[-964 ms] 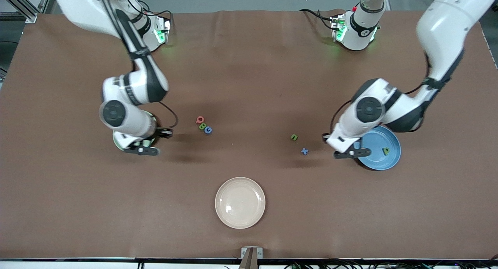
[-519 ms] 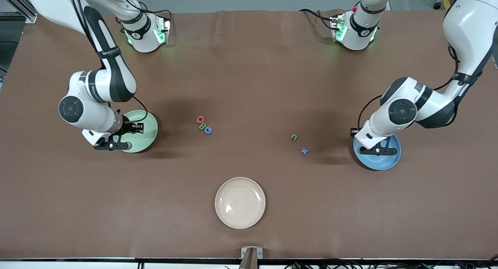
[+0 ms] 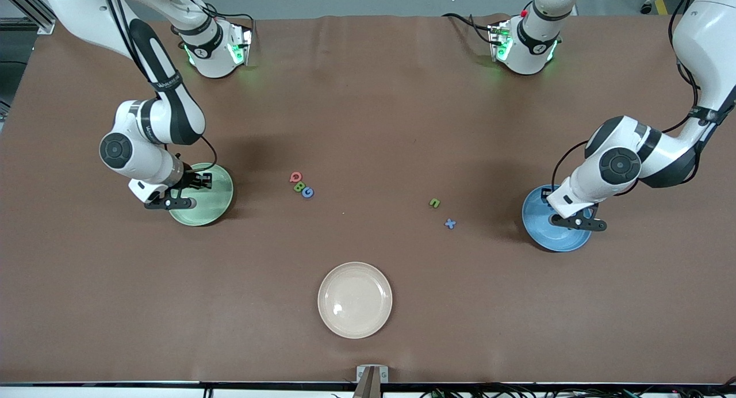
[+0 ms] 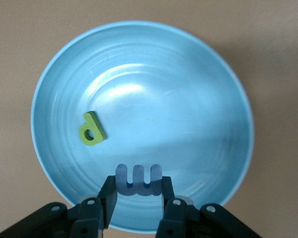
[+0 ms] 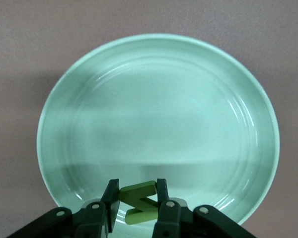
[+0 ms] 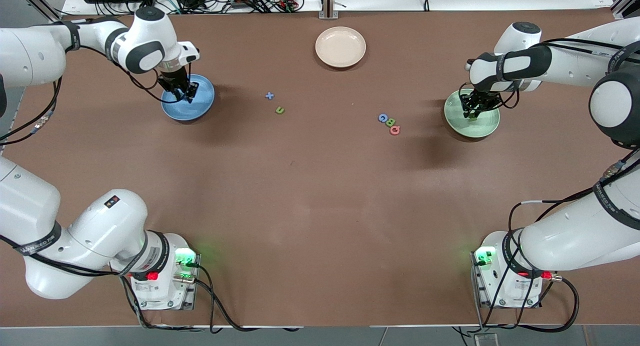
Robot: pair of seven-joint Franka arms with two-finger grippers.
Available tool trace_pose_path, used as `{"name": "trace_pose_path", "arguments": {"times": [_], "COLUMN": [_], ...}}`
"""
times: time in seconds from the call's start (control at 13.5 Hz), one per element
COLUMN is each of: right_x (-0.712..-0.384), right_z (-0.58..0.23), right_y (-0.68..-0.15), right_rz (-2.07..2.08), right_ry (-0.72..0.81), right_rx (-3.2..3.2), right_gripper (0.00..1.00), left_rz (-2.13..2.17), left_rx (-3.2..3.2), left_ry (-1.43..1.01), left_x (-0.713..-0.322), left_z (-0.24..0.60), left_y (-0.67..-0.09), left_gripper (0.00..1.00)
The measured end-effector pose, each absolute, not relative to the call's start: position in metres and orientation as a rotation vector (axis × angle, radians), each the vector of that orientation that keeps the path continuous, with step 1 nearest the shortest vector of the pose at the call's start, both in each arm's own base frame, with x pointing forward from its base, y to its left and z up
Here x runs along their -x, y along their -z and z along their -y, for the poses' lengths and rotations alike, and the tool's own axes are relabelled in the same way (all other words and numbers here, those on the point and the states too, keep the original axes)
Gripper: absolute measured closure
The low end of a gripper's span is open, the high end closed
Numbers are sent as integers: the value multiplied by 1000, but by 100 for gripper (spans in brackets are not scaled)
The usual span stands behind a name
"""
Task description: Sort upper and lower case letters into plates
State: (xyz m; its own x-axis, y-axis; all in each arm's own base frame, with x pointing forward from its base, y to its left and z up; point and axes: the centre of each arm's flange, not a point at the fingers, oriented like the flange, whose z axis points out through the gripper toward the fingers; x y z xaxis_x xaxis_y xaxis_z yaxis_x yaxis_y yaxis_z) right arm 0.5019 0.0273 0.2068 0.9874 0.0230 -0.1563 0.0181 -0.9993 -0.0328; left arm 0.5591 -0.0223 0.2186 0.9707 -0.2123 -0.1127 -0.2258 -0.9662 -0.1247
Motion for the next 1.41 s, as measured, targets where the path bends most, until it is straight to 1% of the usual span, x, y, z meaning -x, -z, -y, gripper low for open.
{"name": "trace_pose_path", "arguments": {"times": [0.22, 0.3, 0.59, 0.67, 0.74, 1.11, 1.26, 1.33, 1.41], "right_x": [-496, -495, -494, -494, -495, -498, -497, -497, -496], "right_z": [-27, -27, -27, -31, -39, -147, -178, -188, -196], "right_y": [-202, -201, -201, -201, -202, -221, -227, -226, -221], "right_rz": [31, 31, 32, 34, 19, -146, -190, -208, -221], "right_ry": [-267, -272, -276, -277, -274, -194, -152, -117, -81], "right_rx": [3099, 3099, 3098, 3098, 3100, 3123, 3117, 3113, 3109], "right_gripper": [66, 59, 14, 5, 0, 0, 0, 0, 0], "left_rz": [-395, -424, -568, -597, -617, -651, -652, -653, -655], "left_rx": [2970, 2963, 2948, 2949, 2947, 2944, 2944, 2944, 2945], "left_ry": [-148, -150, -136, -128, -125, -135, -134, -133, -131], "left_x": [-553, -552, -553, -553, -553, -553, -553, -553, -553], "left_z": [8, 4, -8, -8, -8, -12, -12, -12, -11], "left_y": [-208, -205, -198, -197, -197, -193, -193, -193, -193], "left_gripper": [59, 59, 59, 59, 59, 59, 59, 54, 44]}}
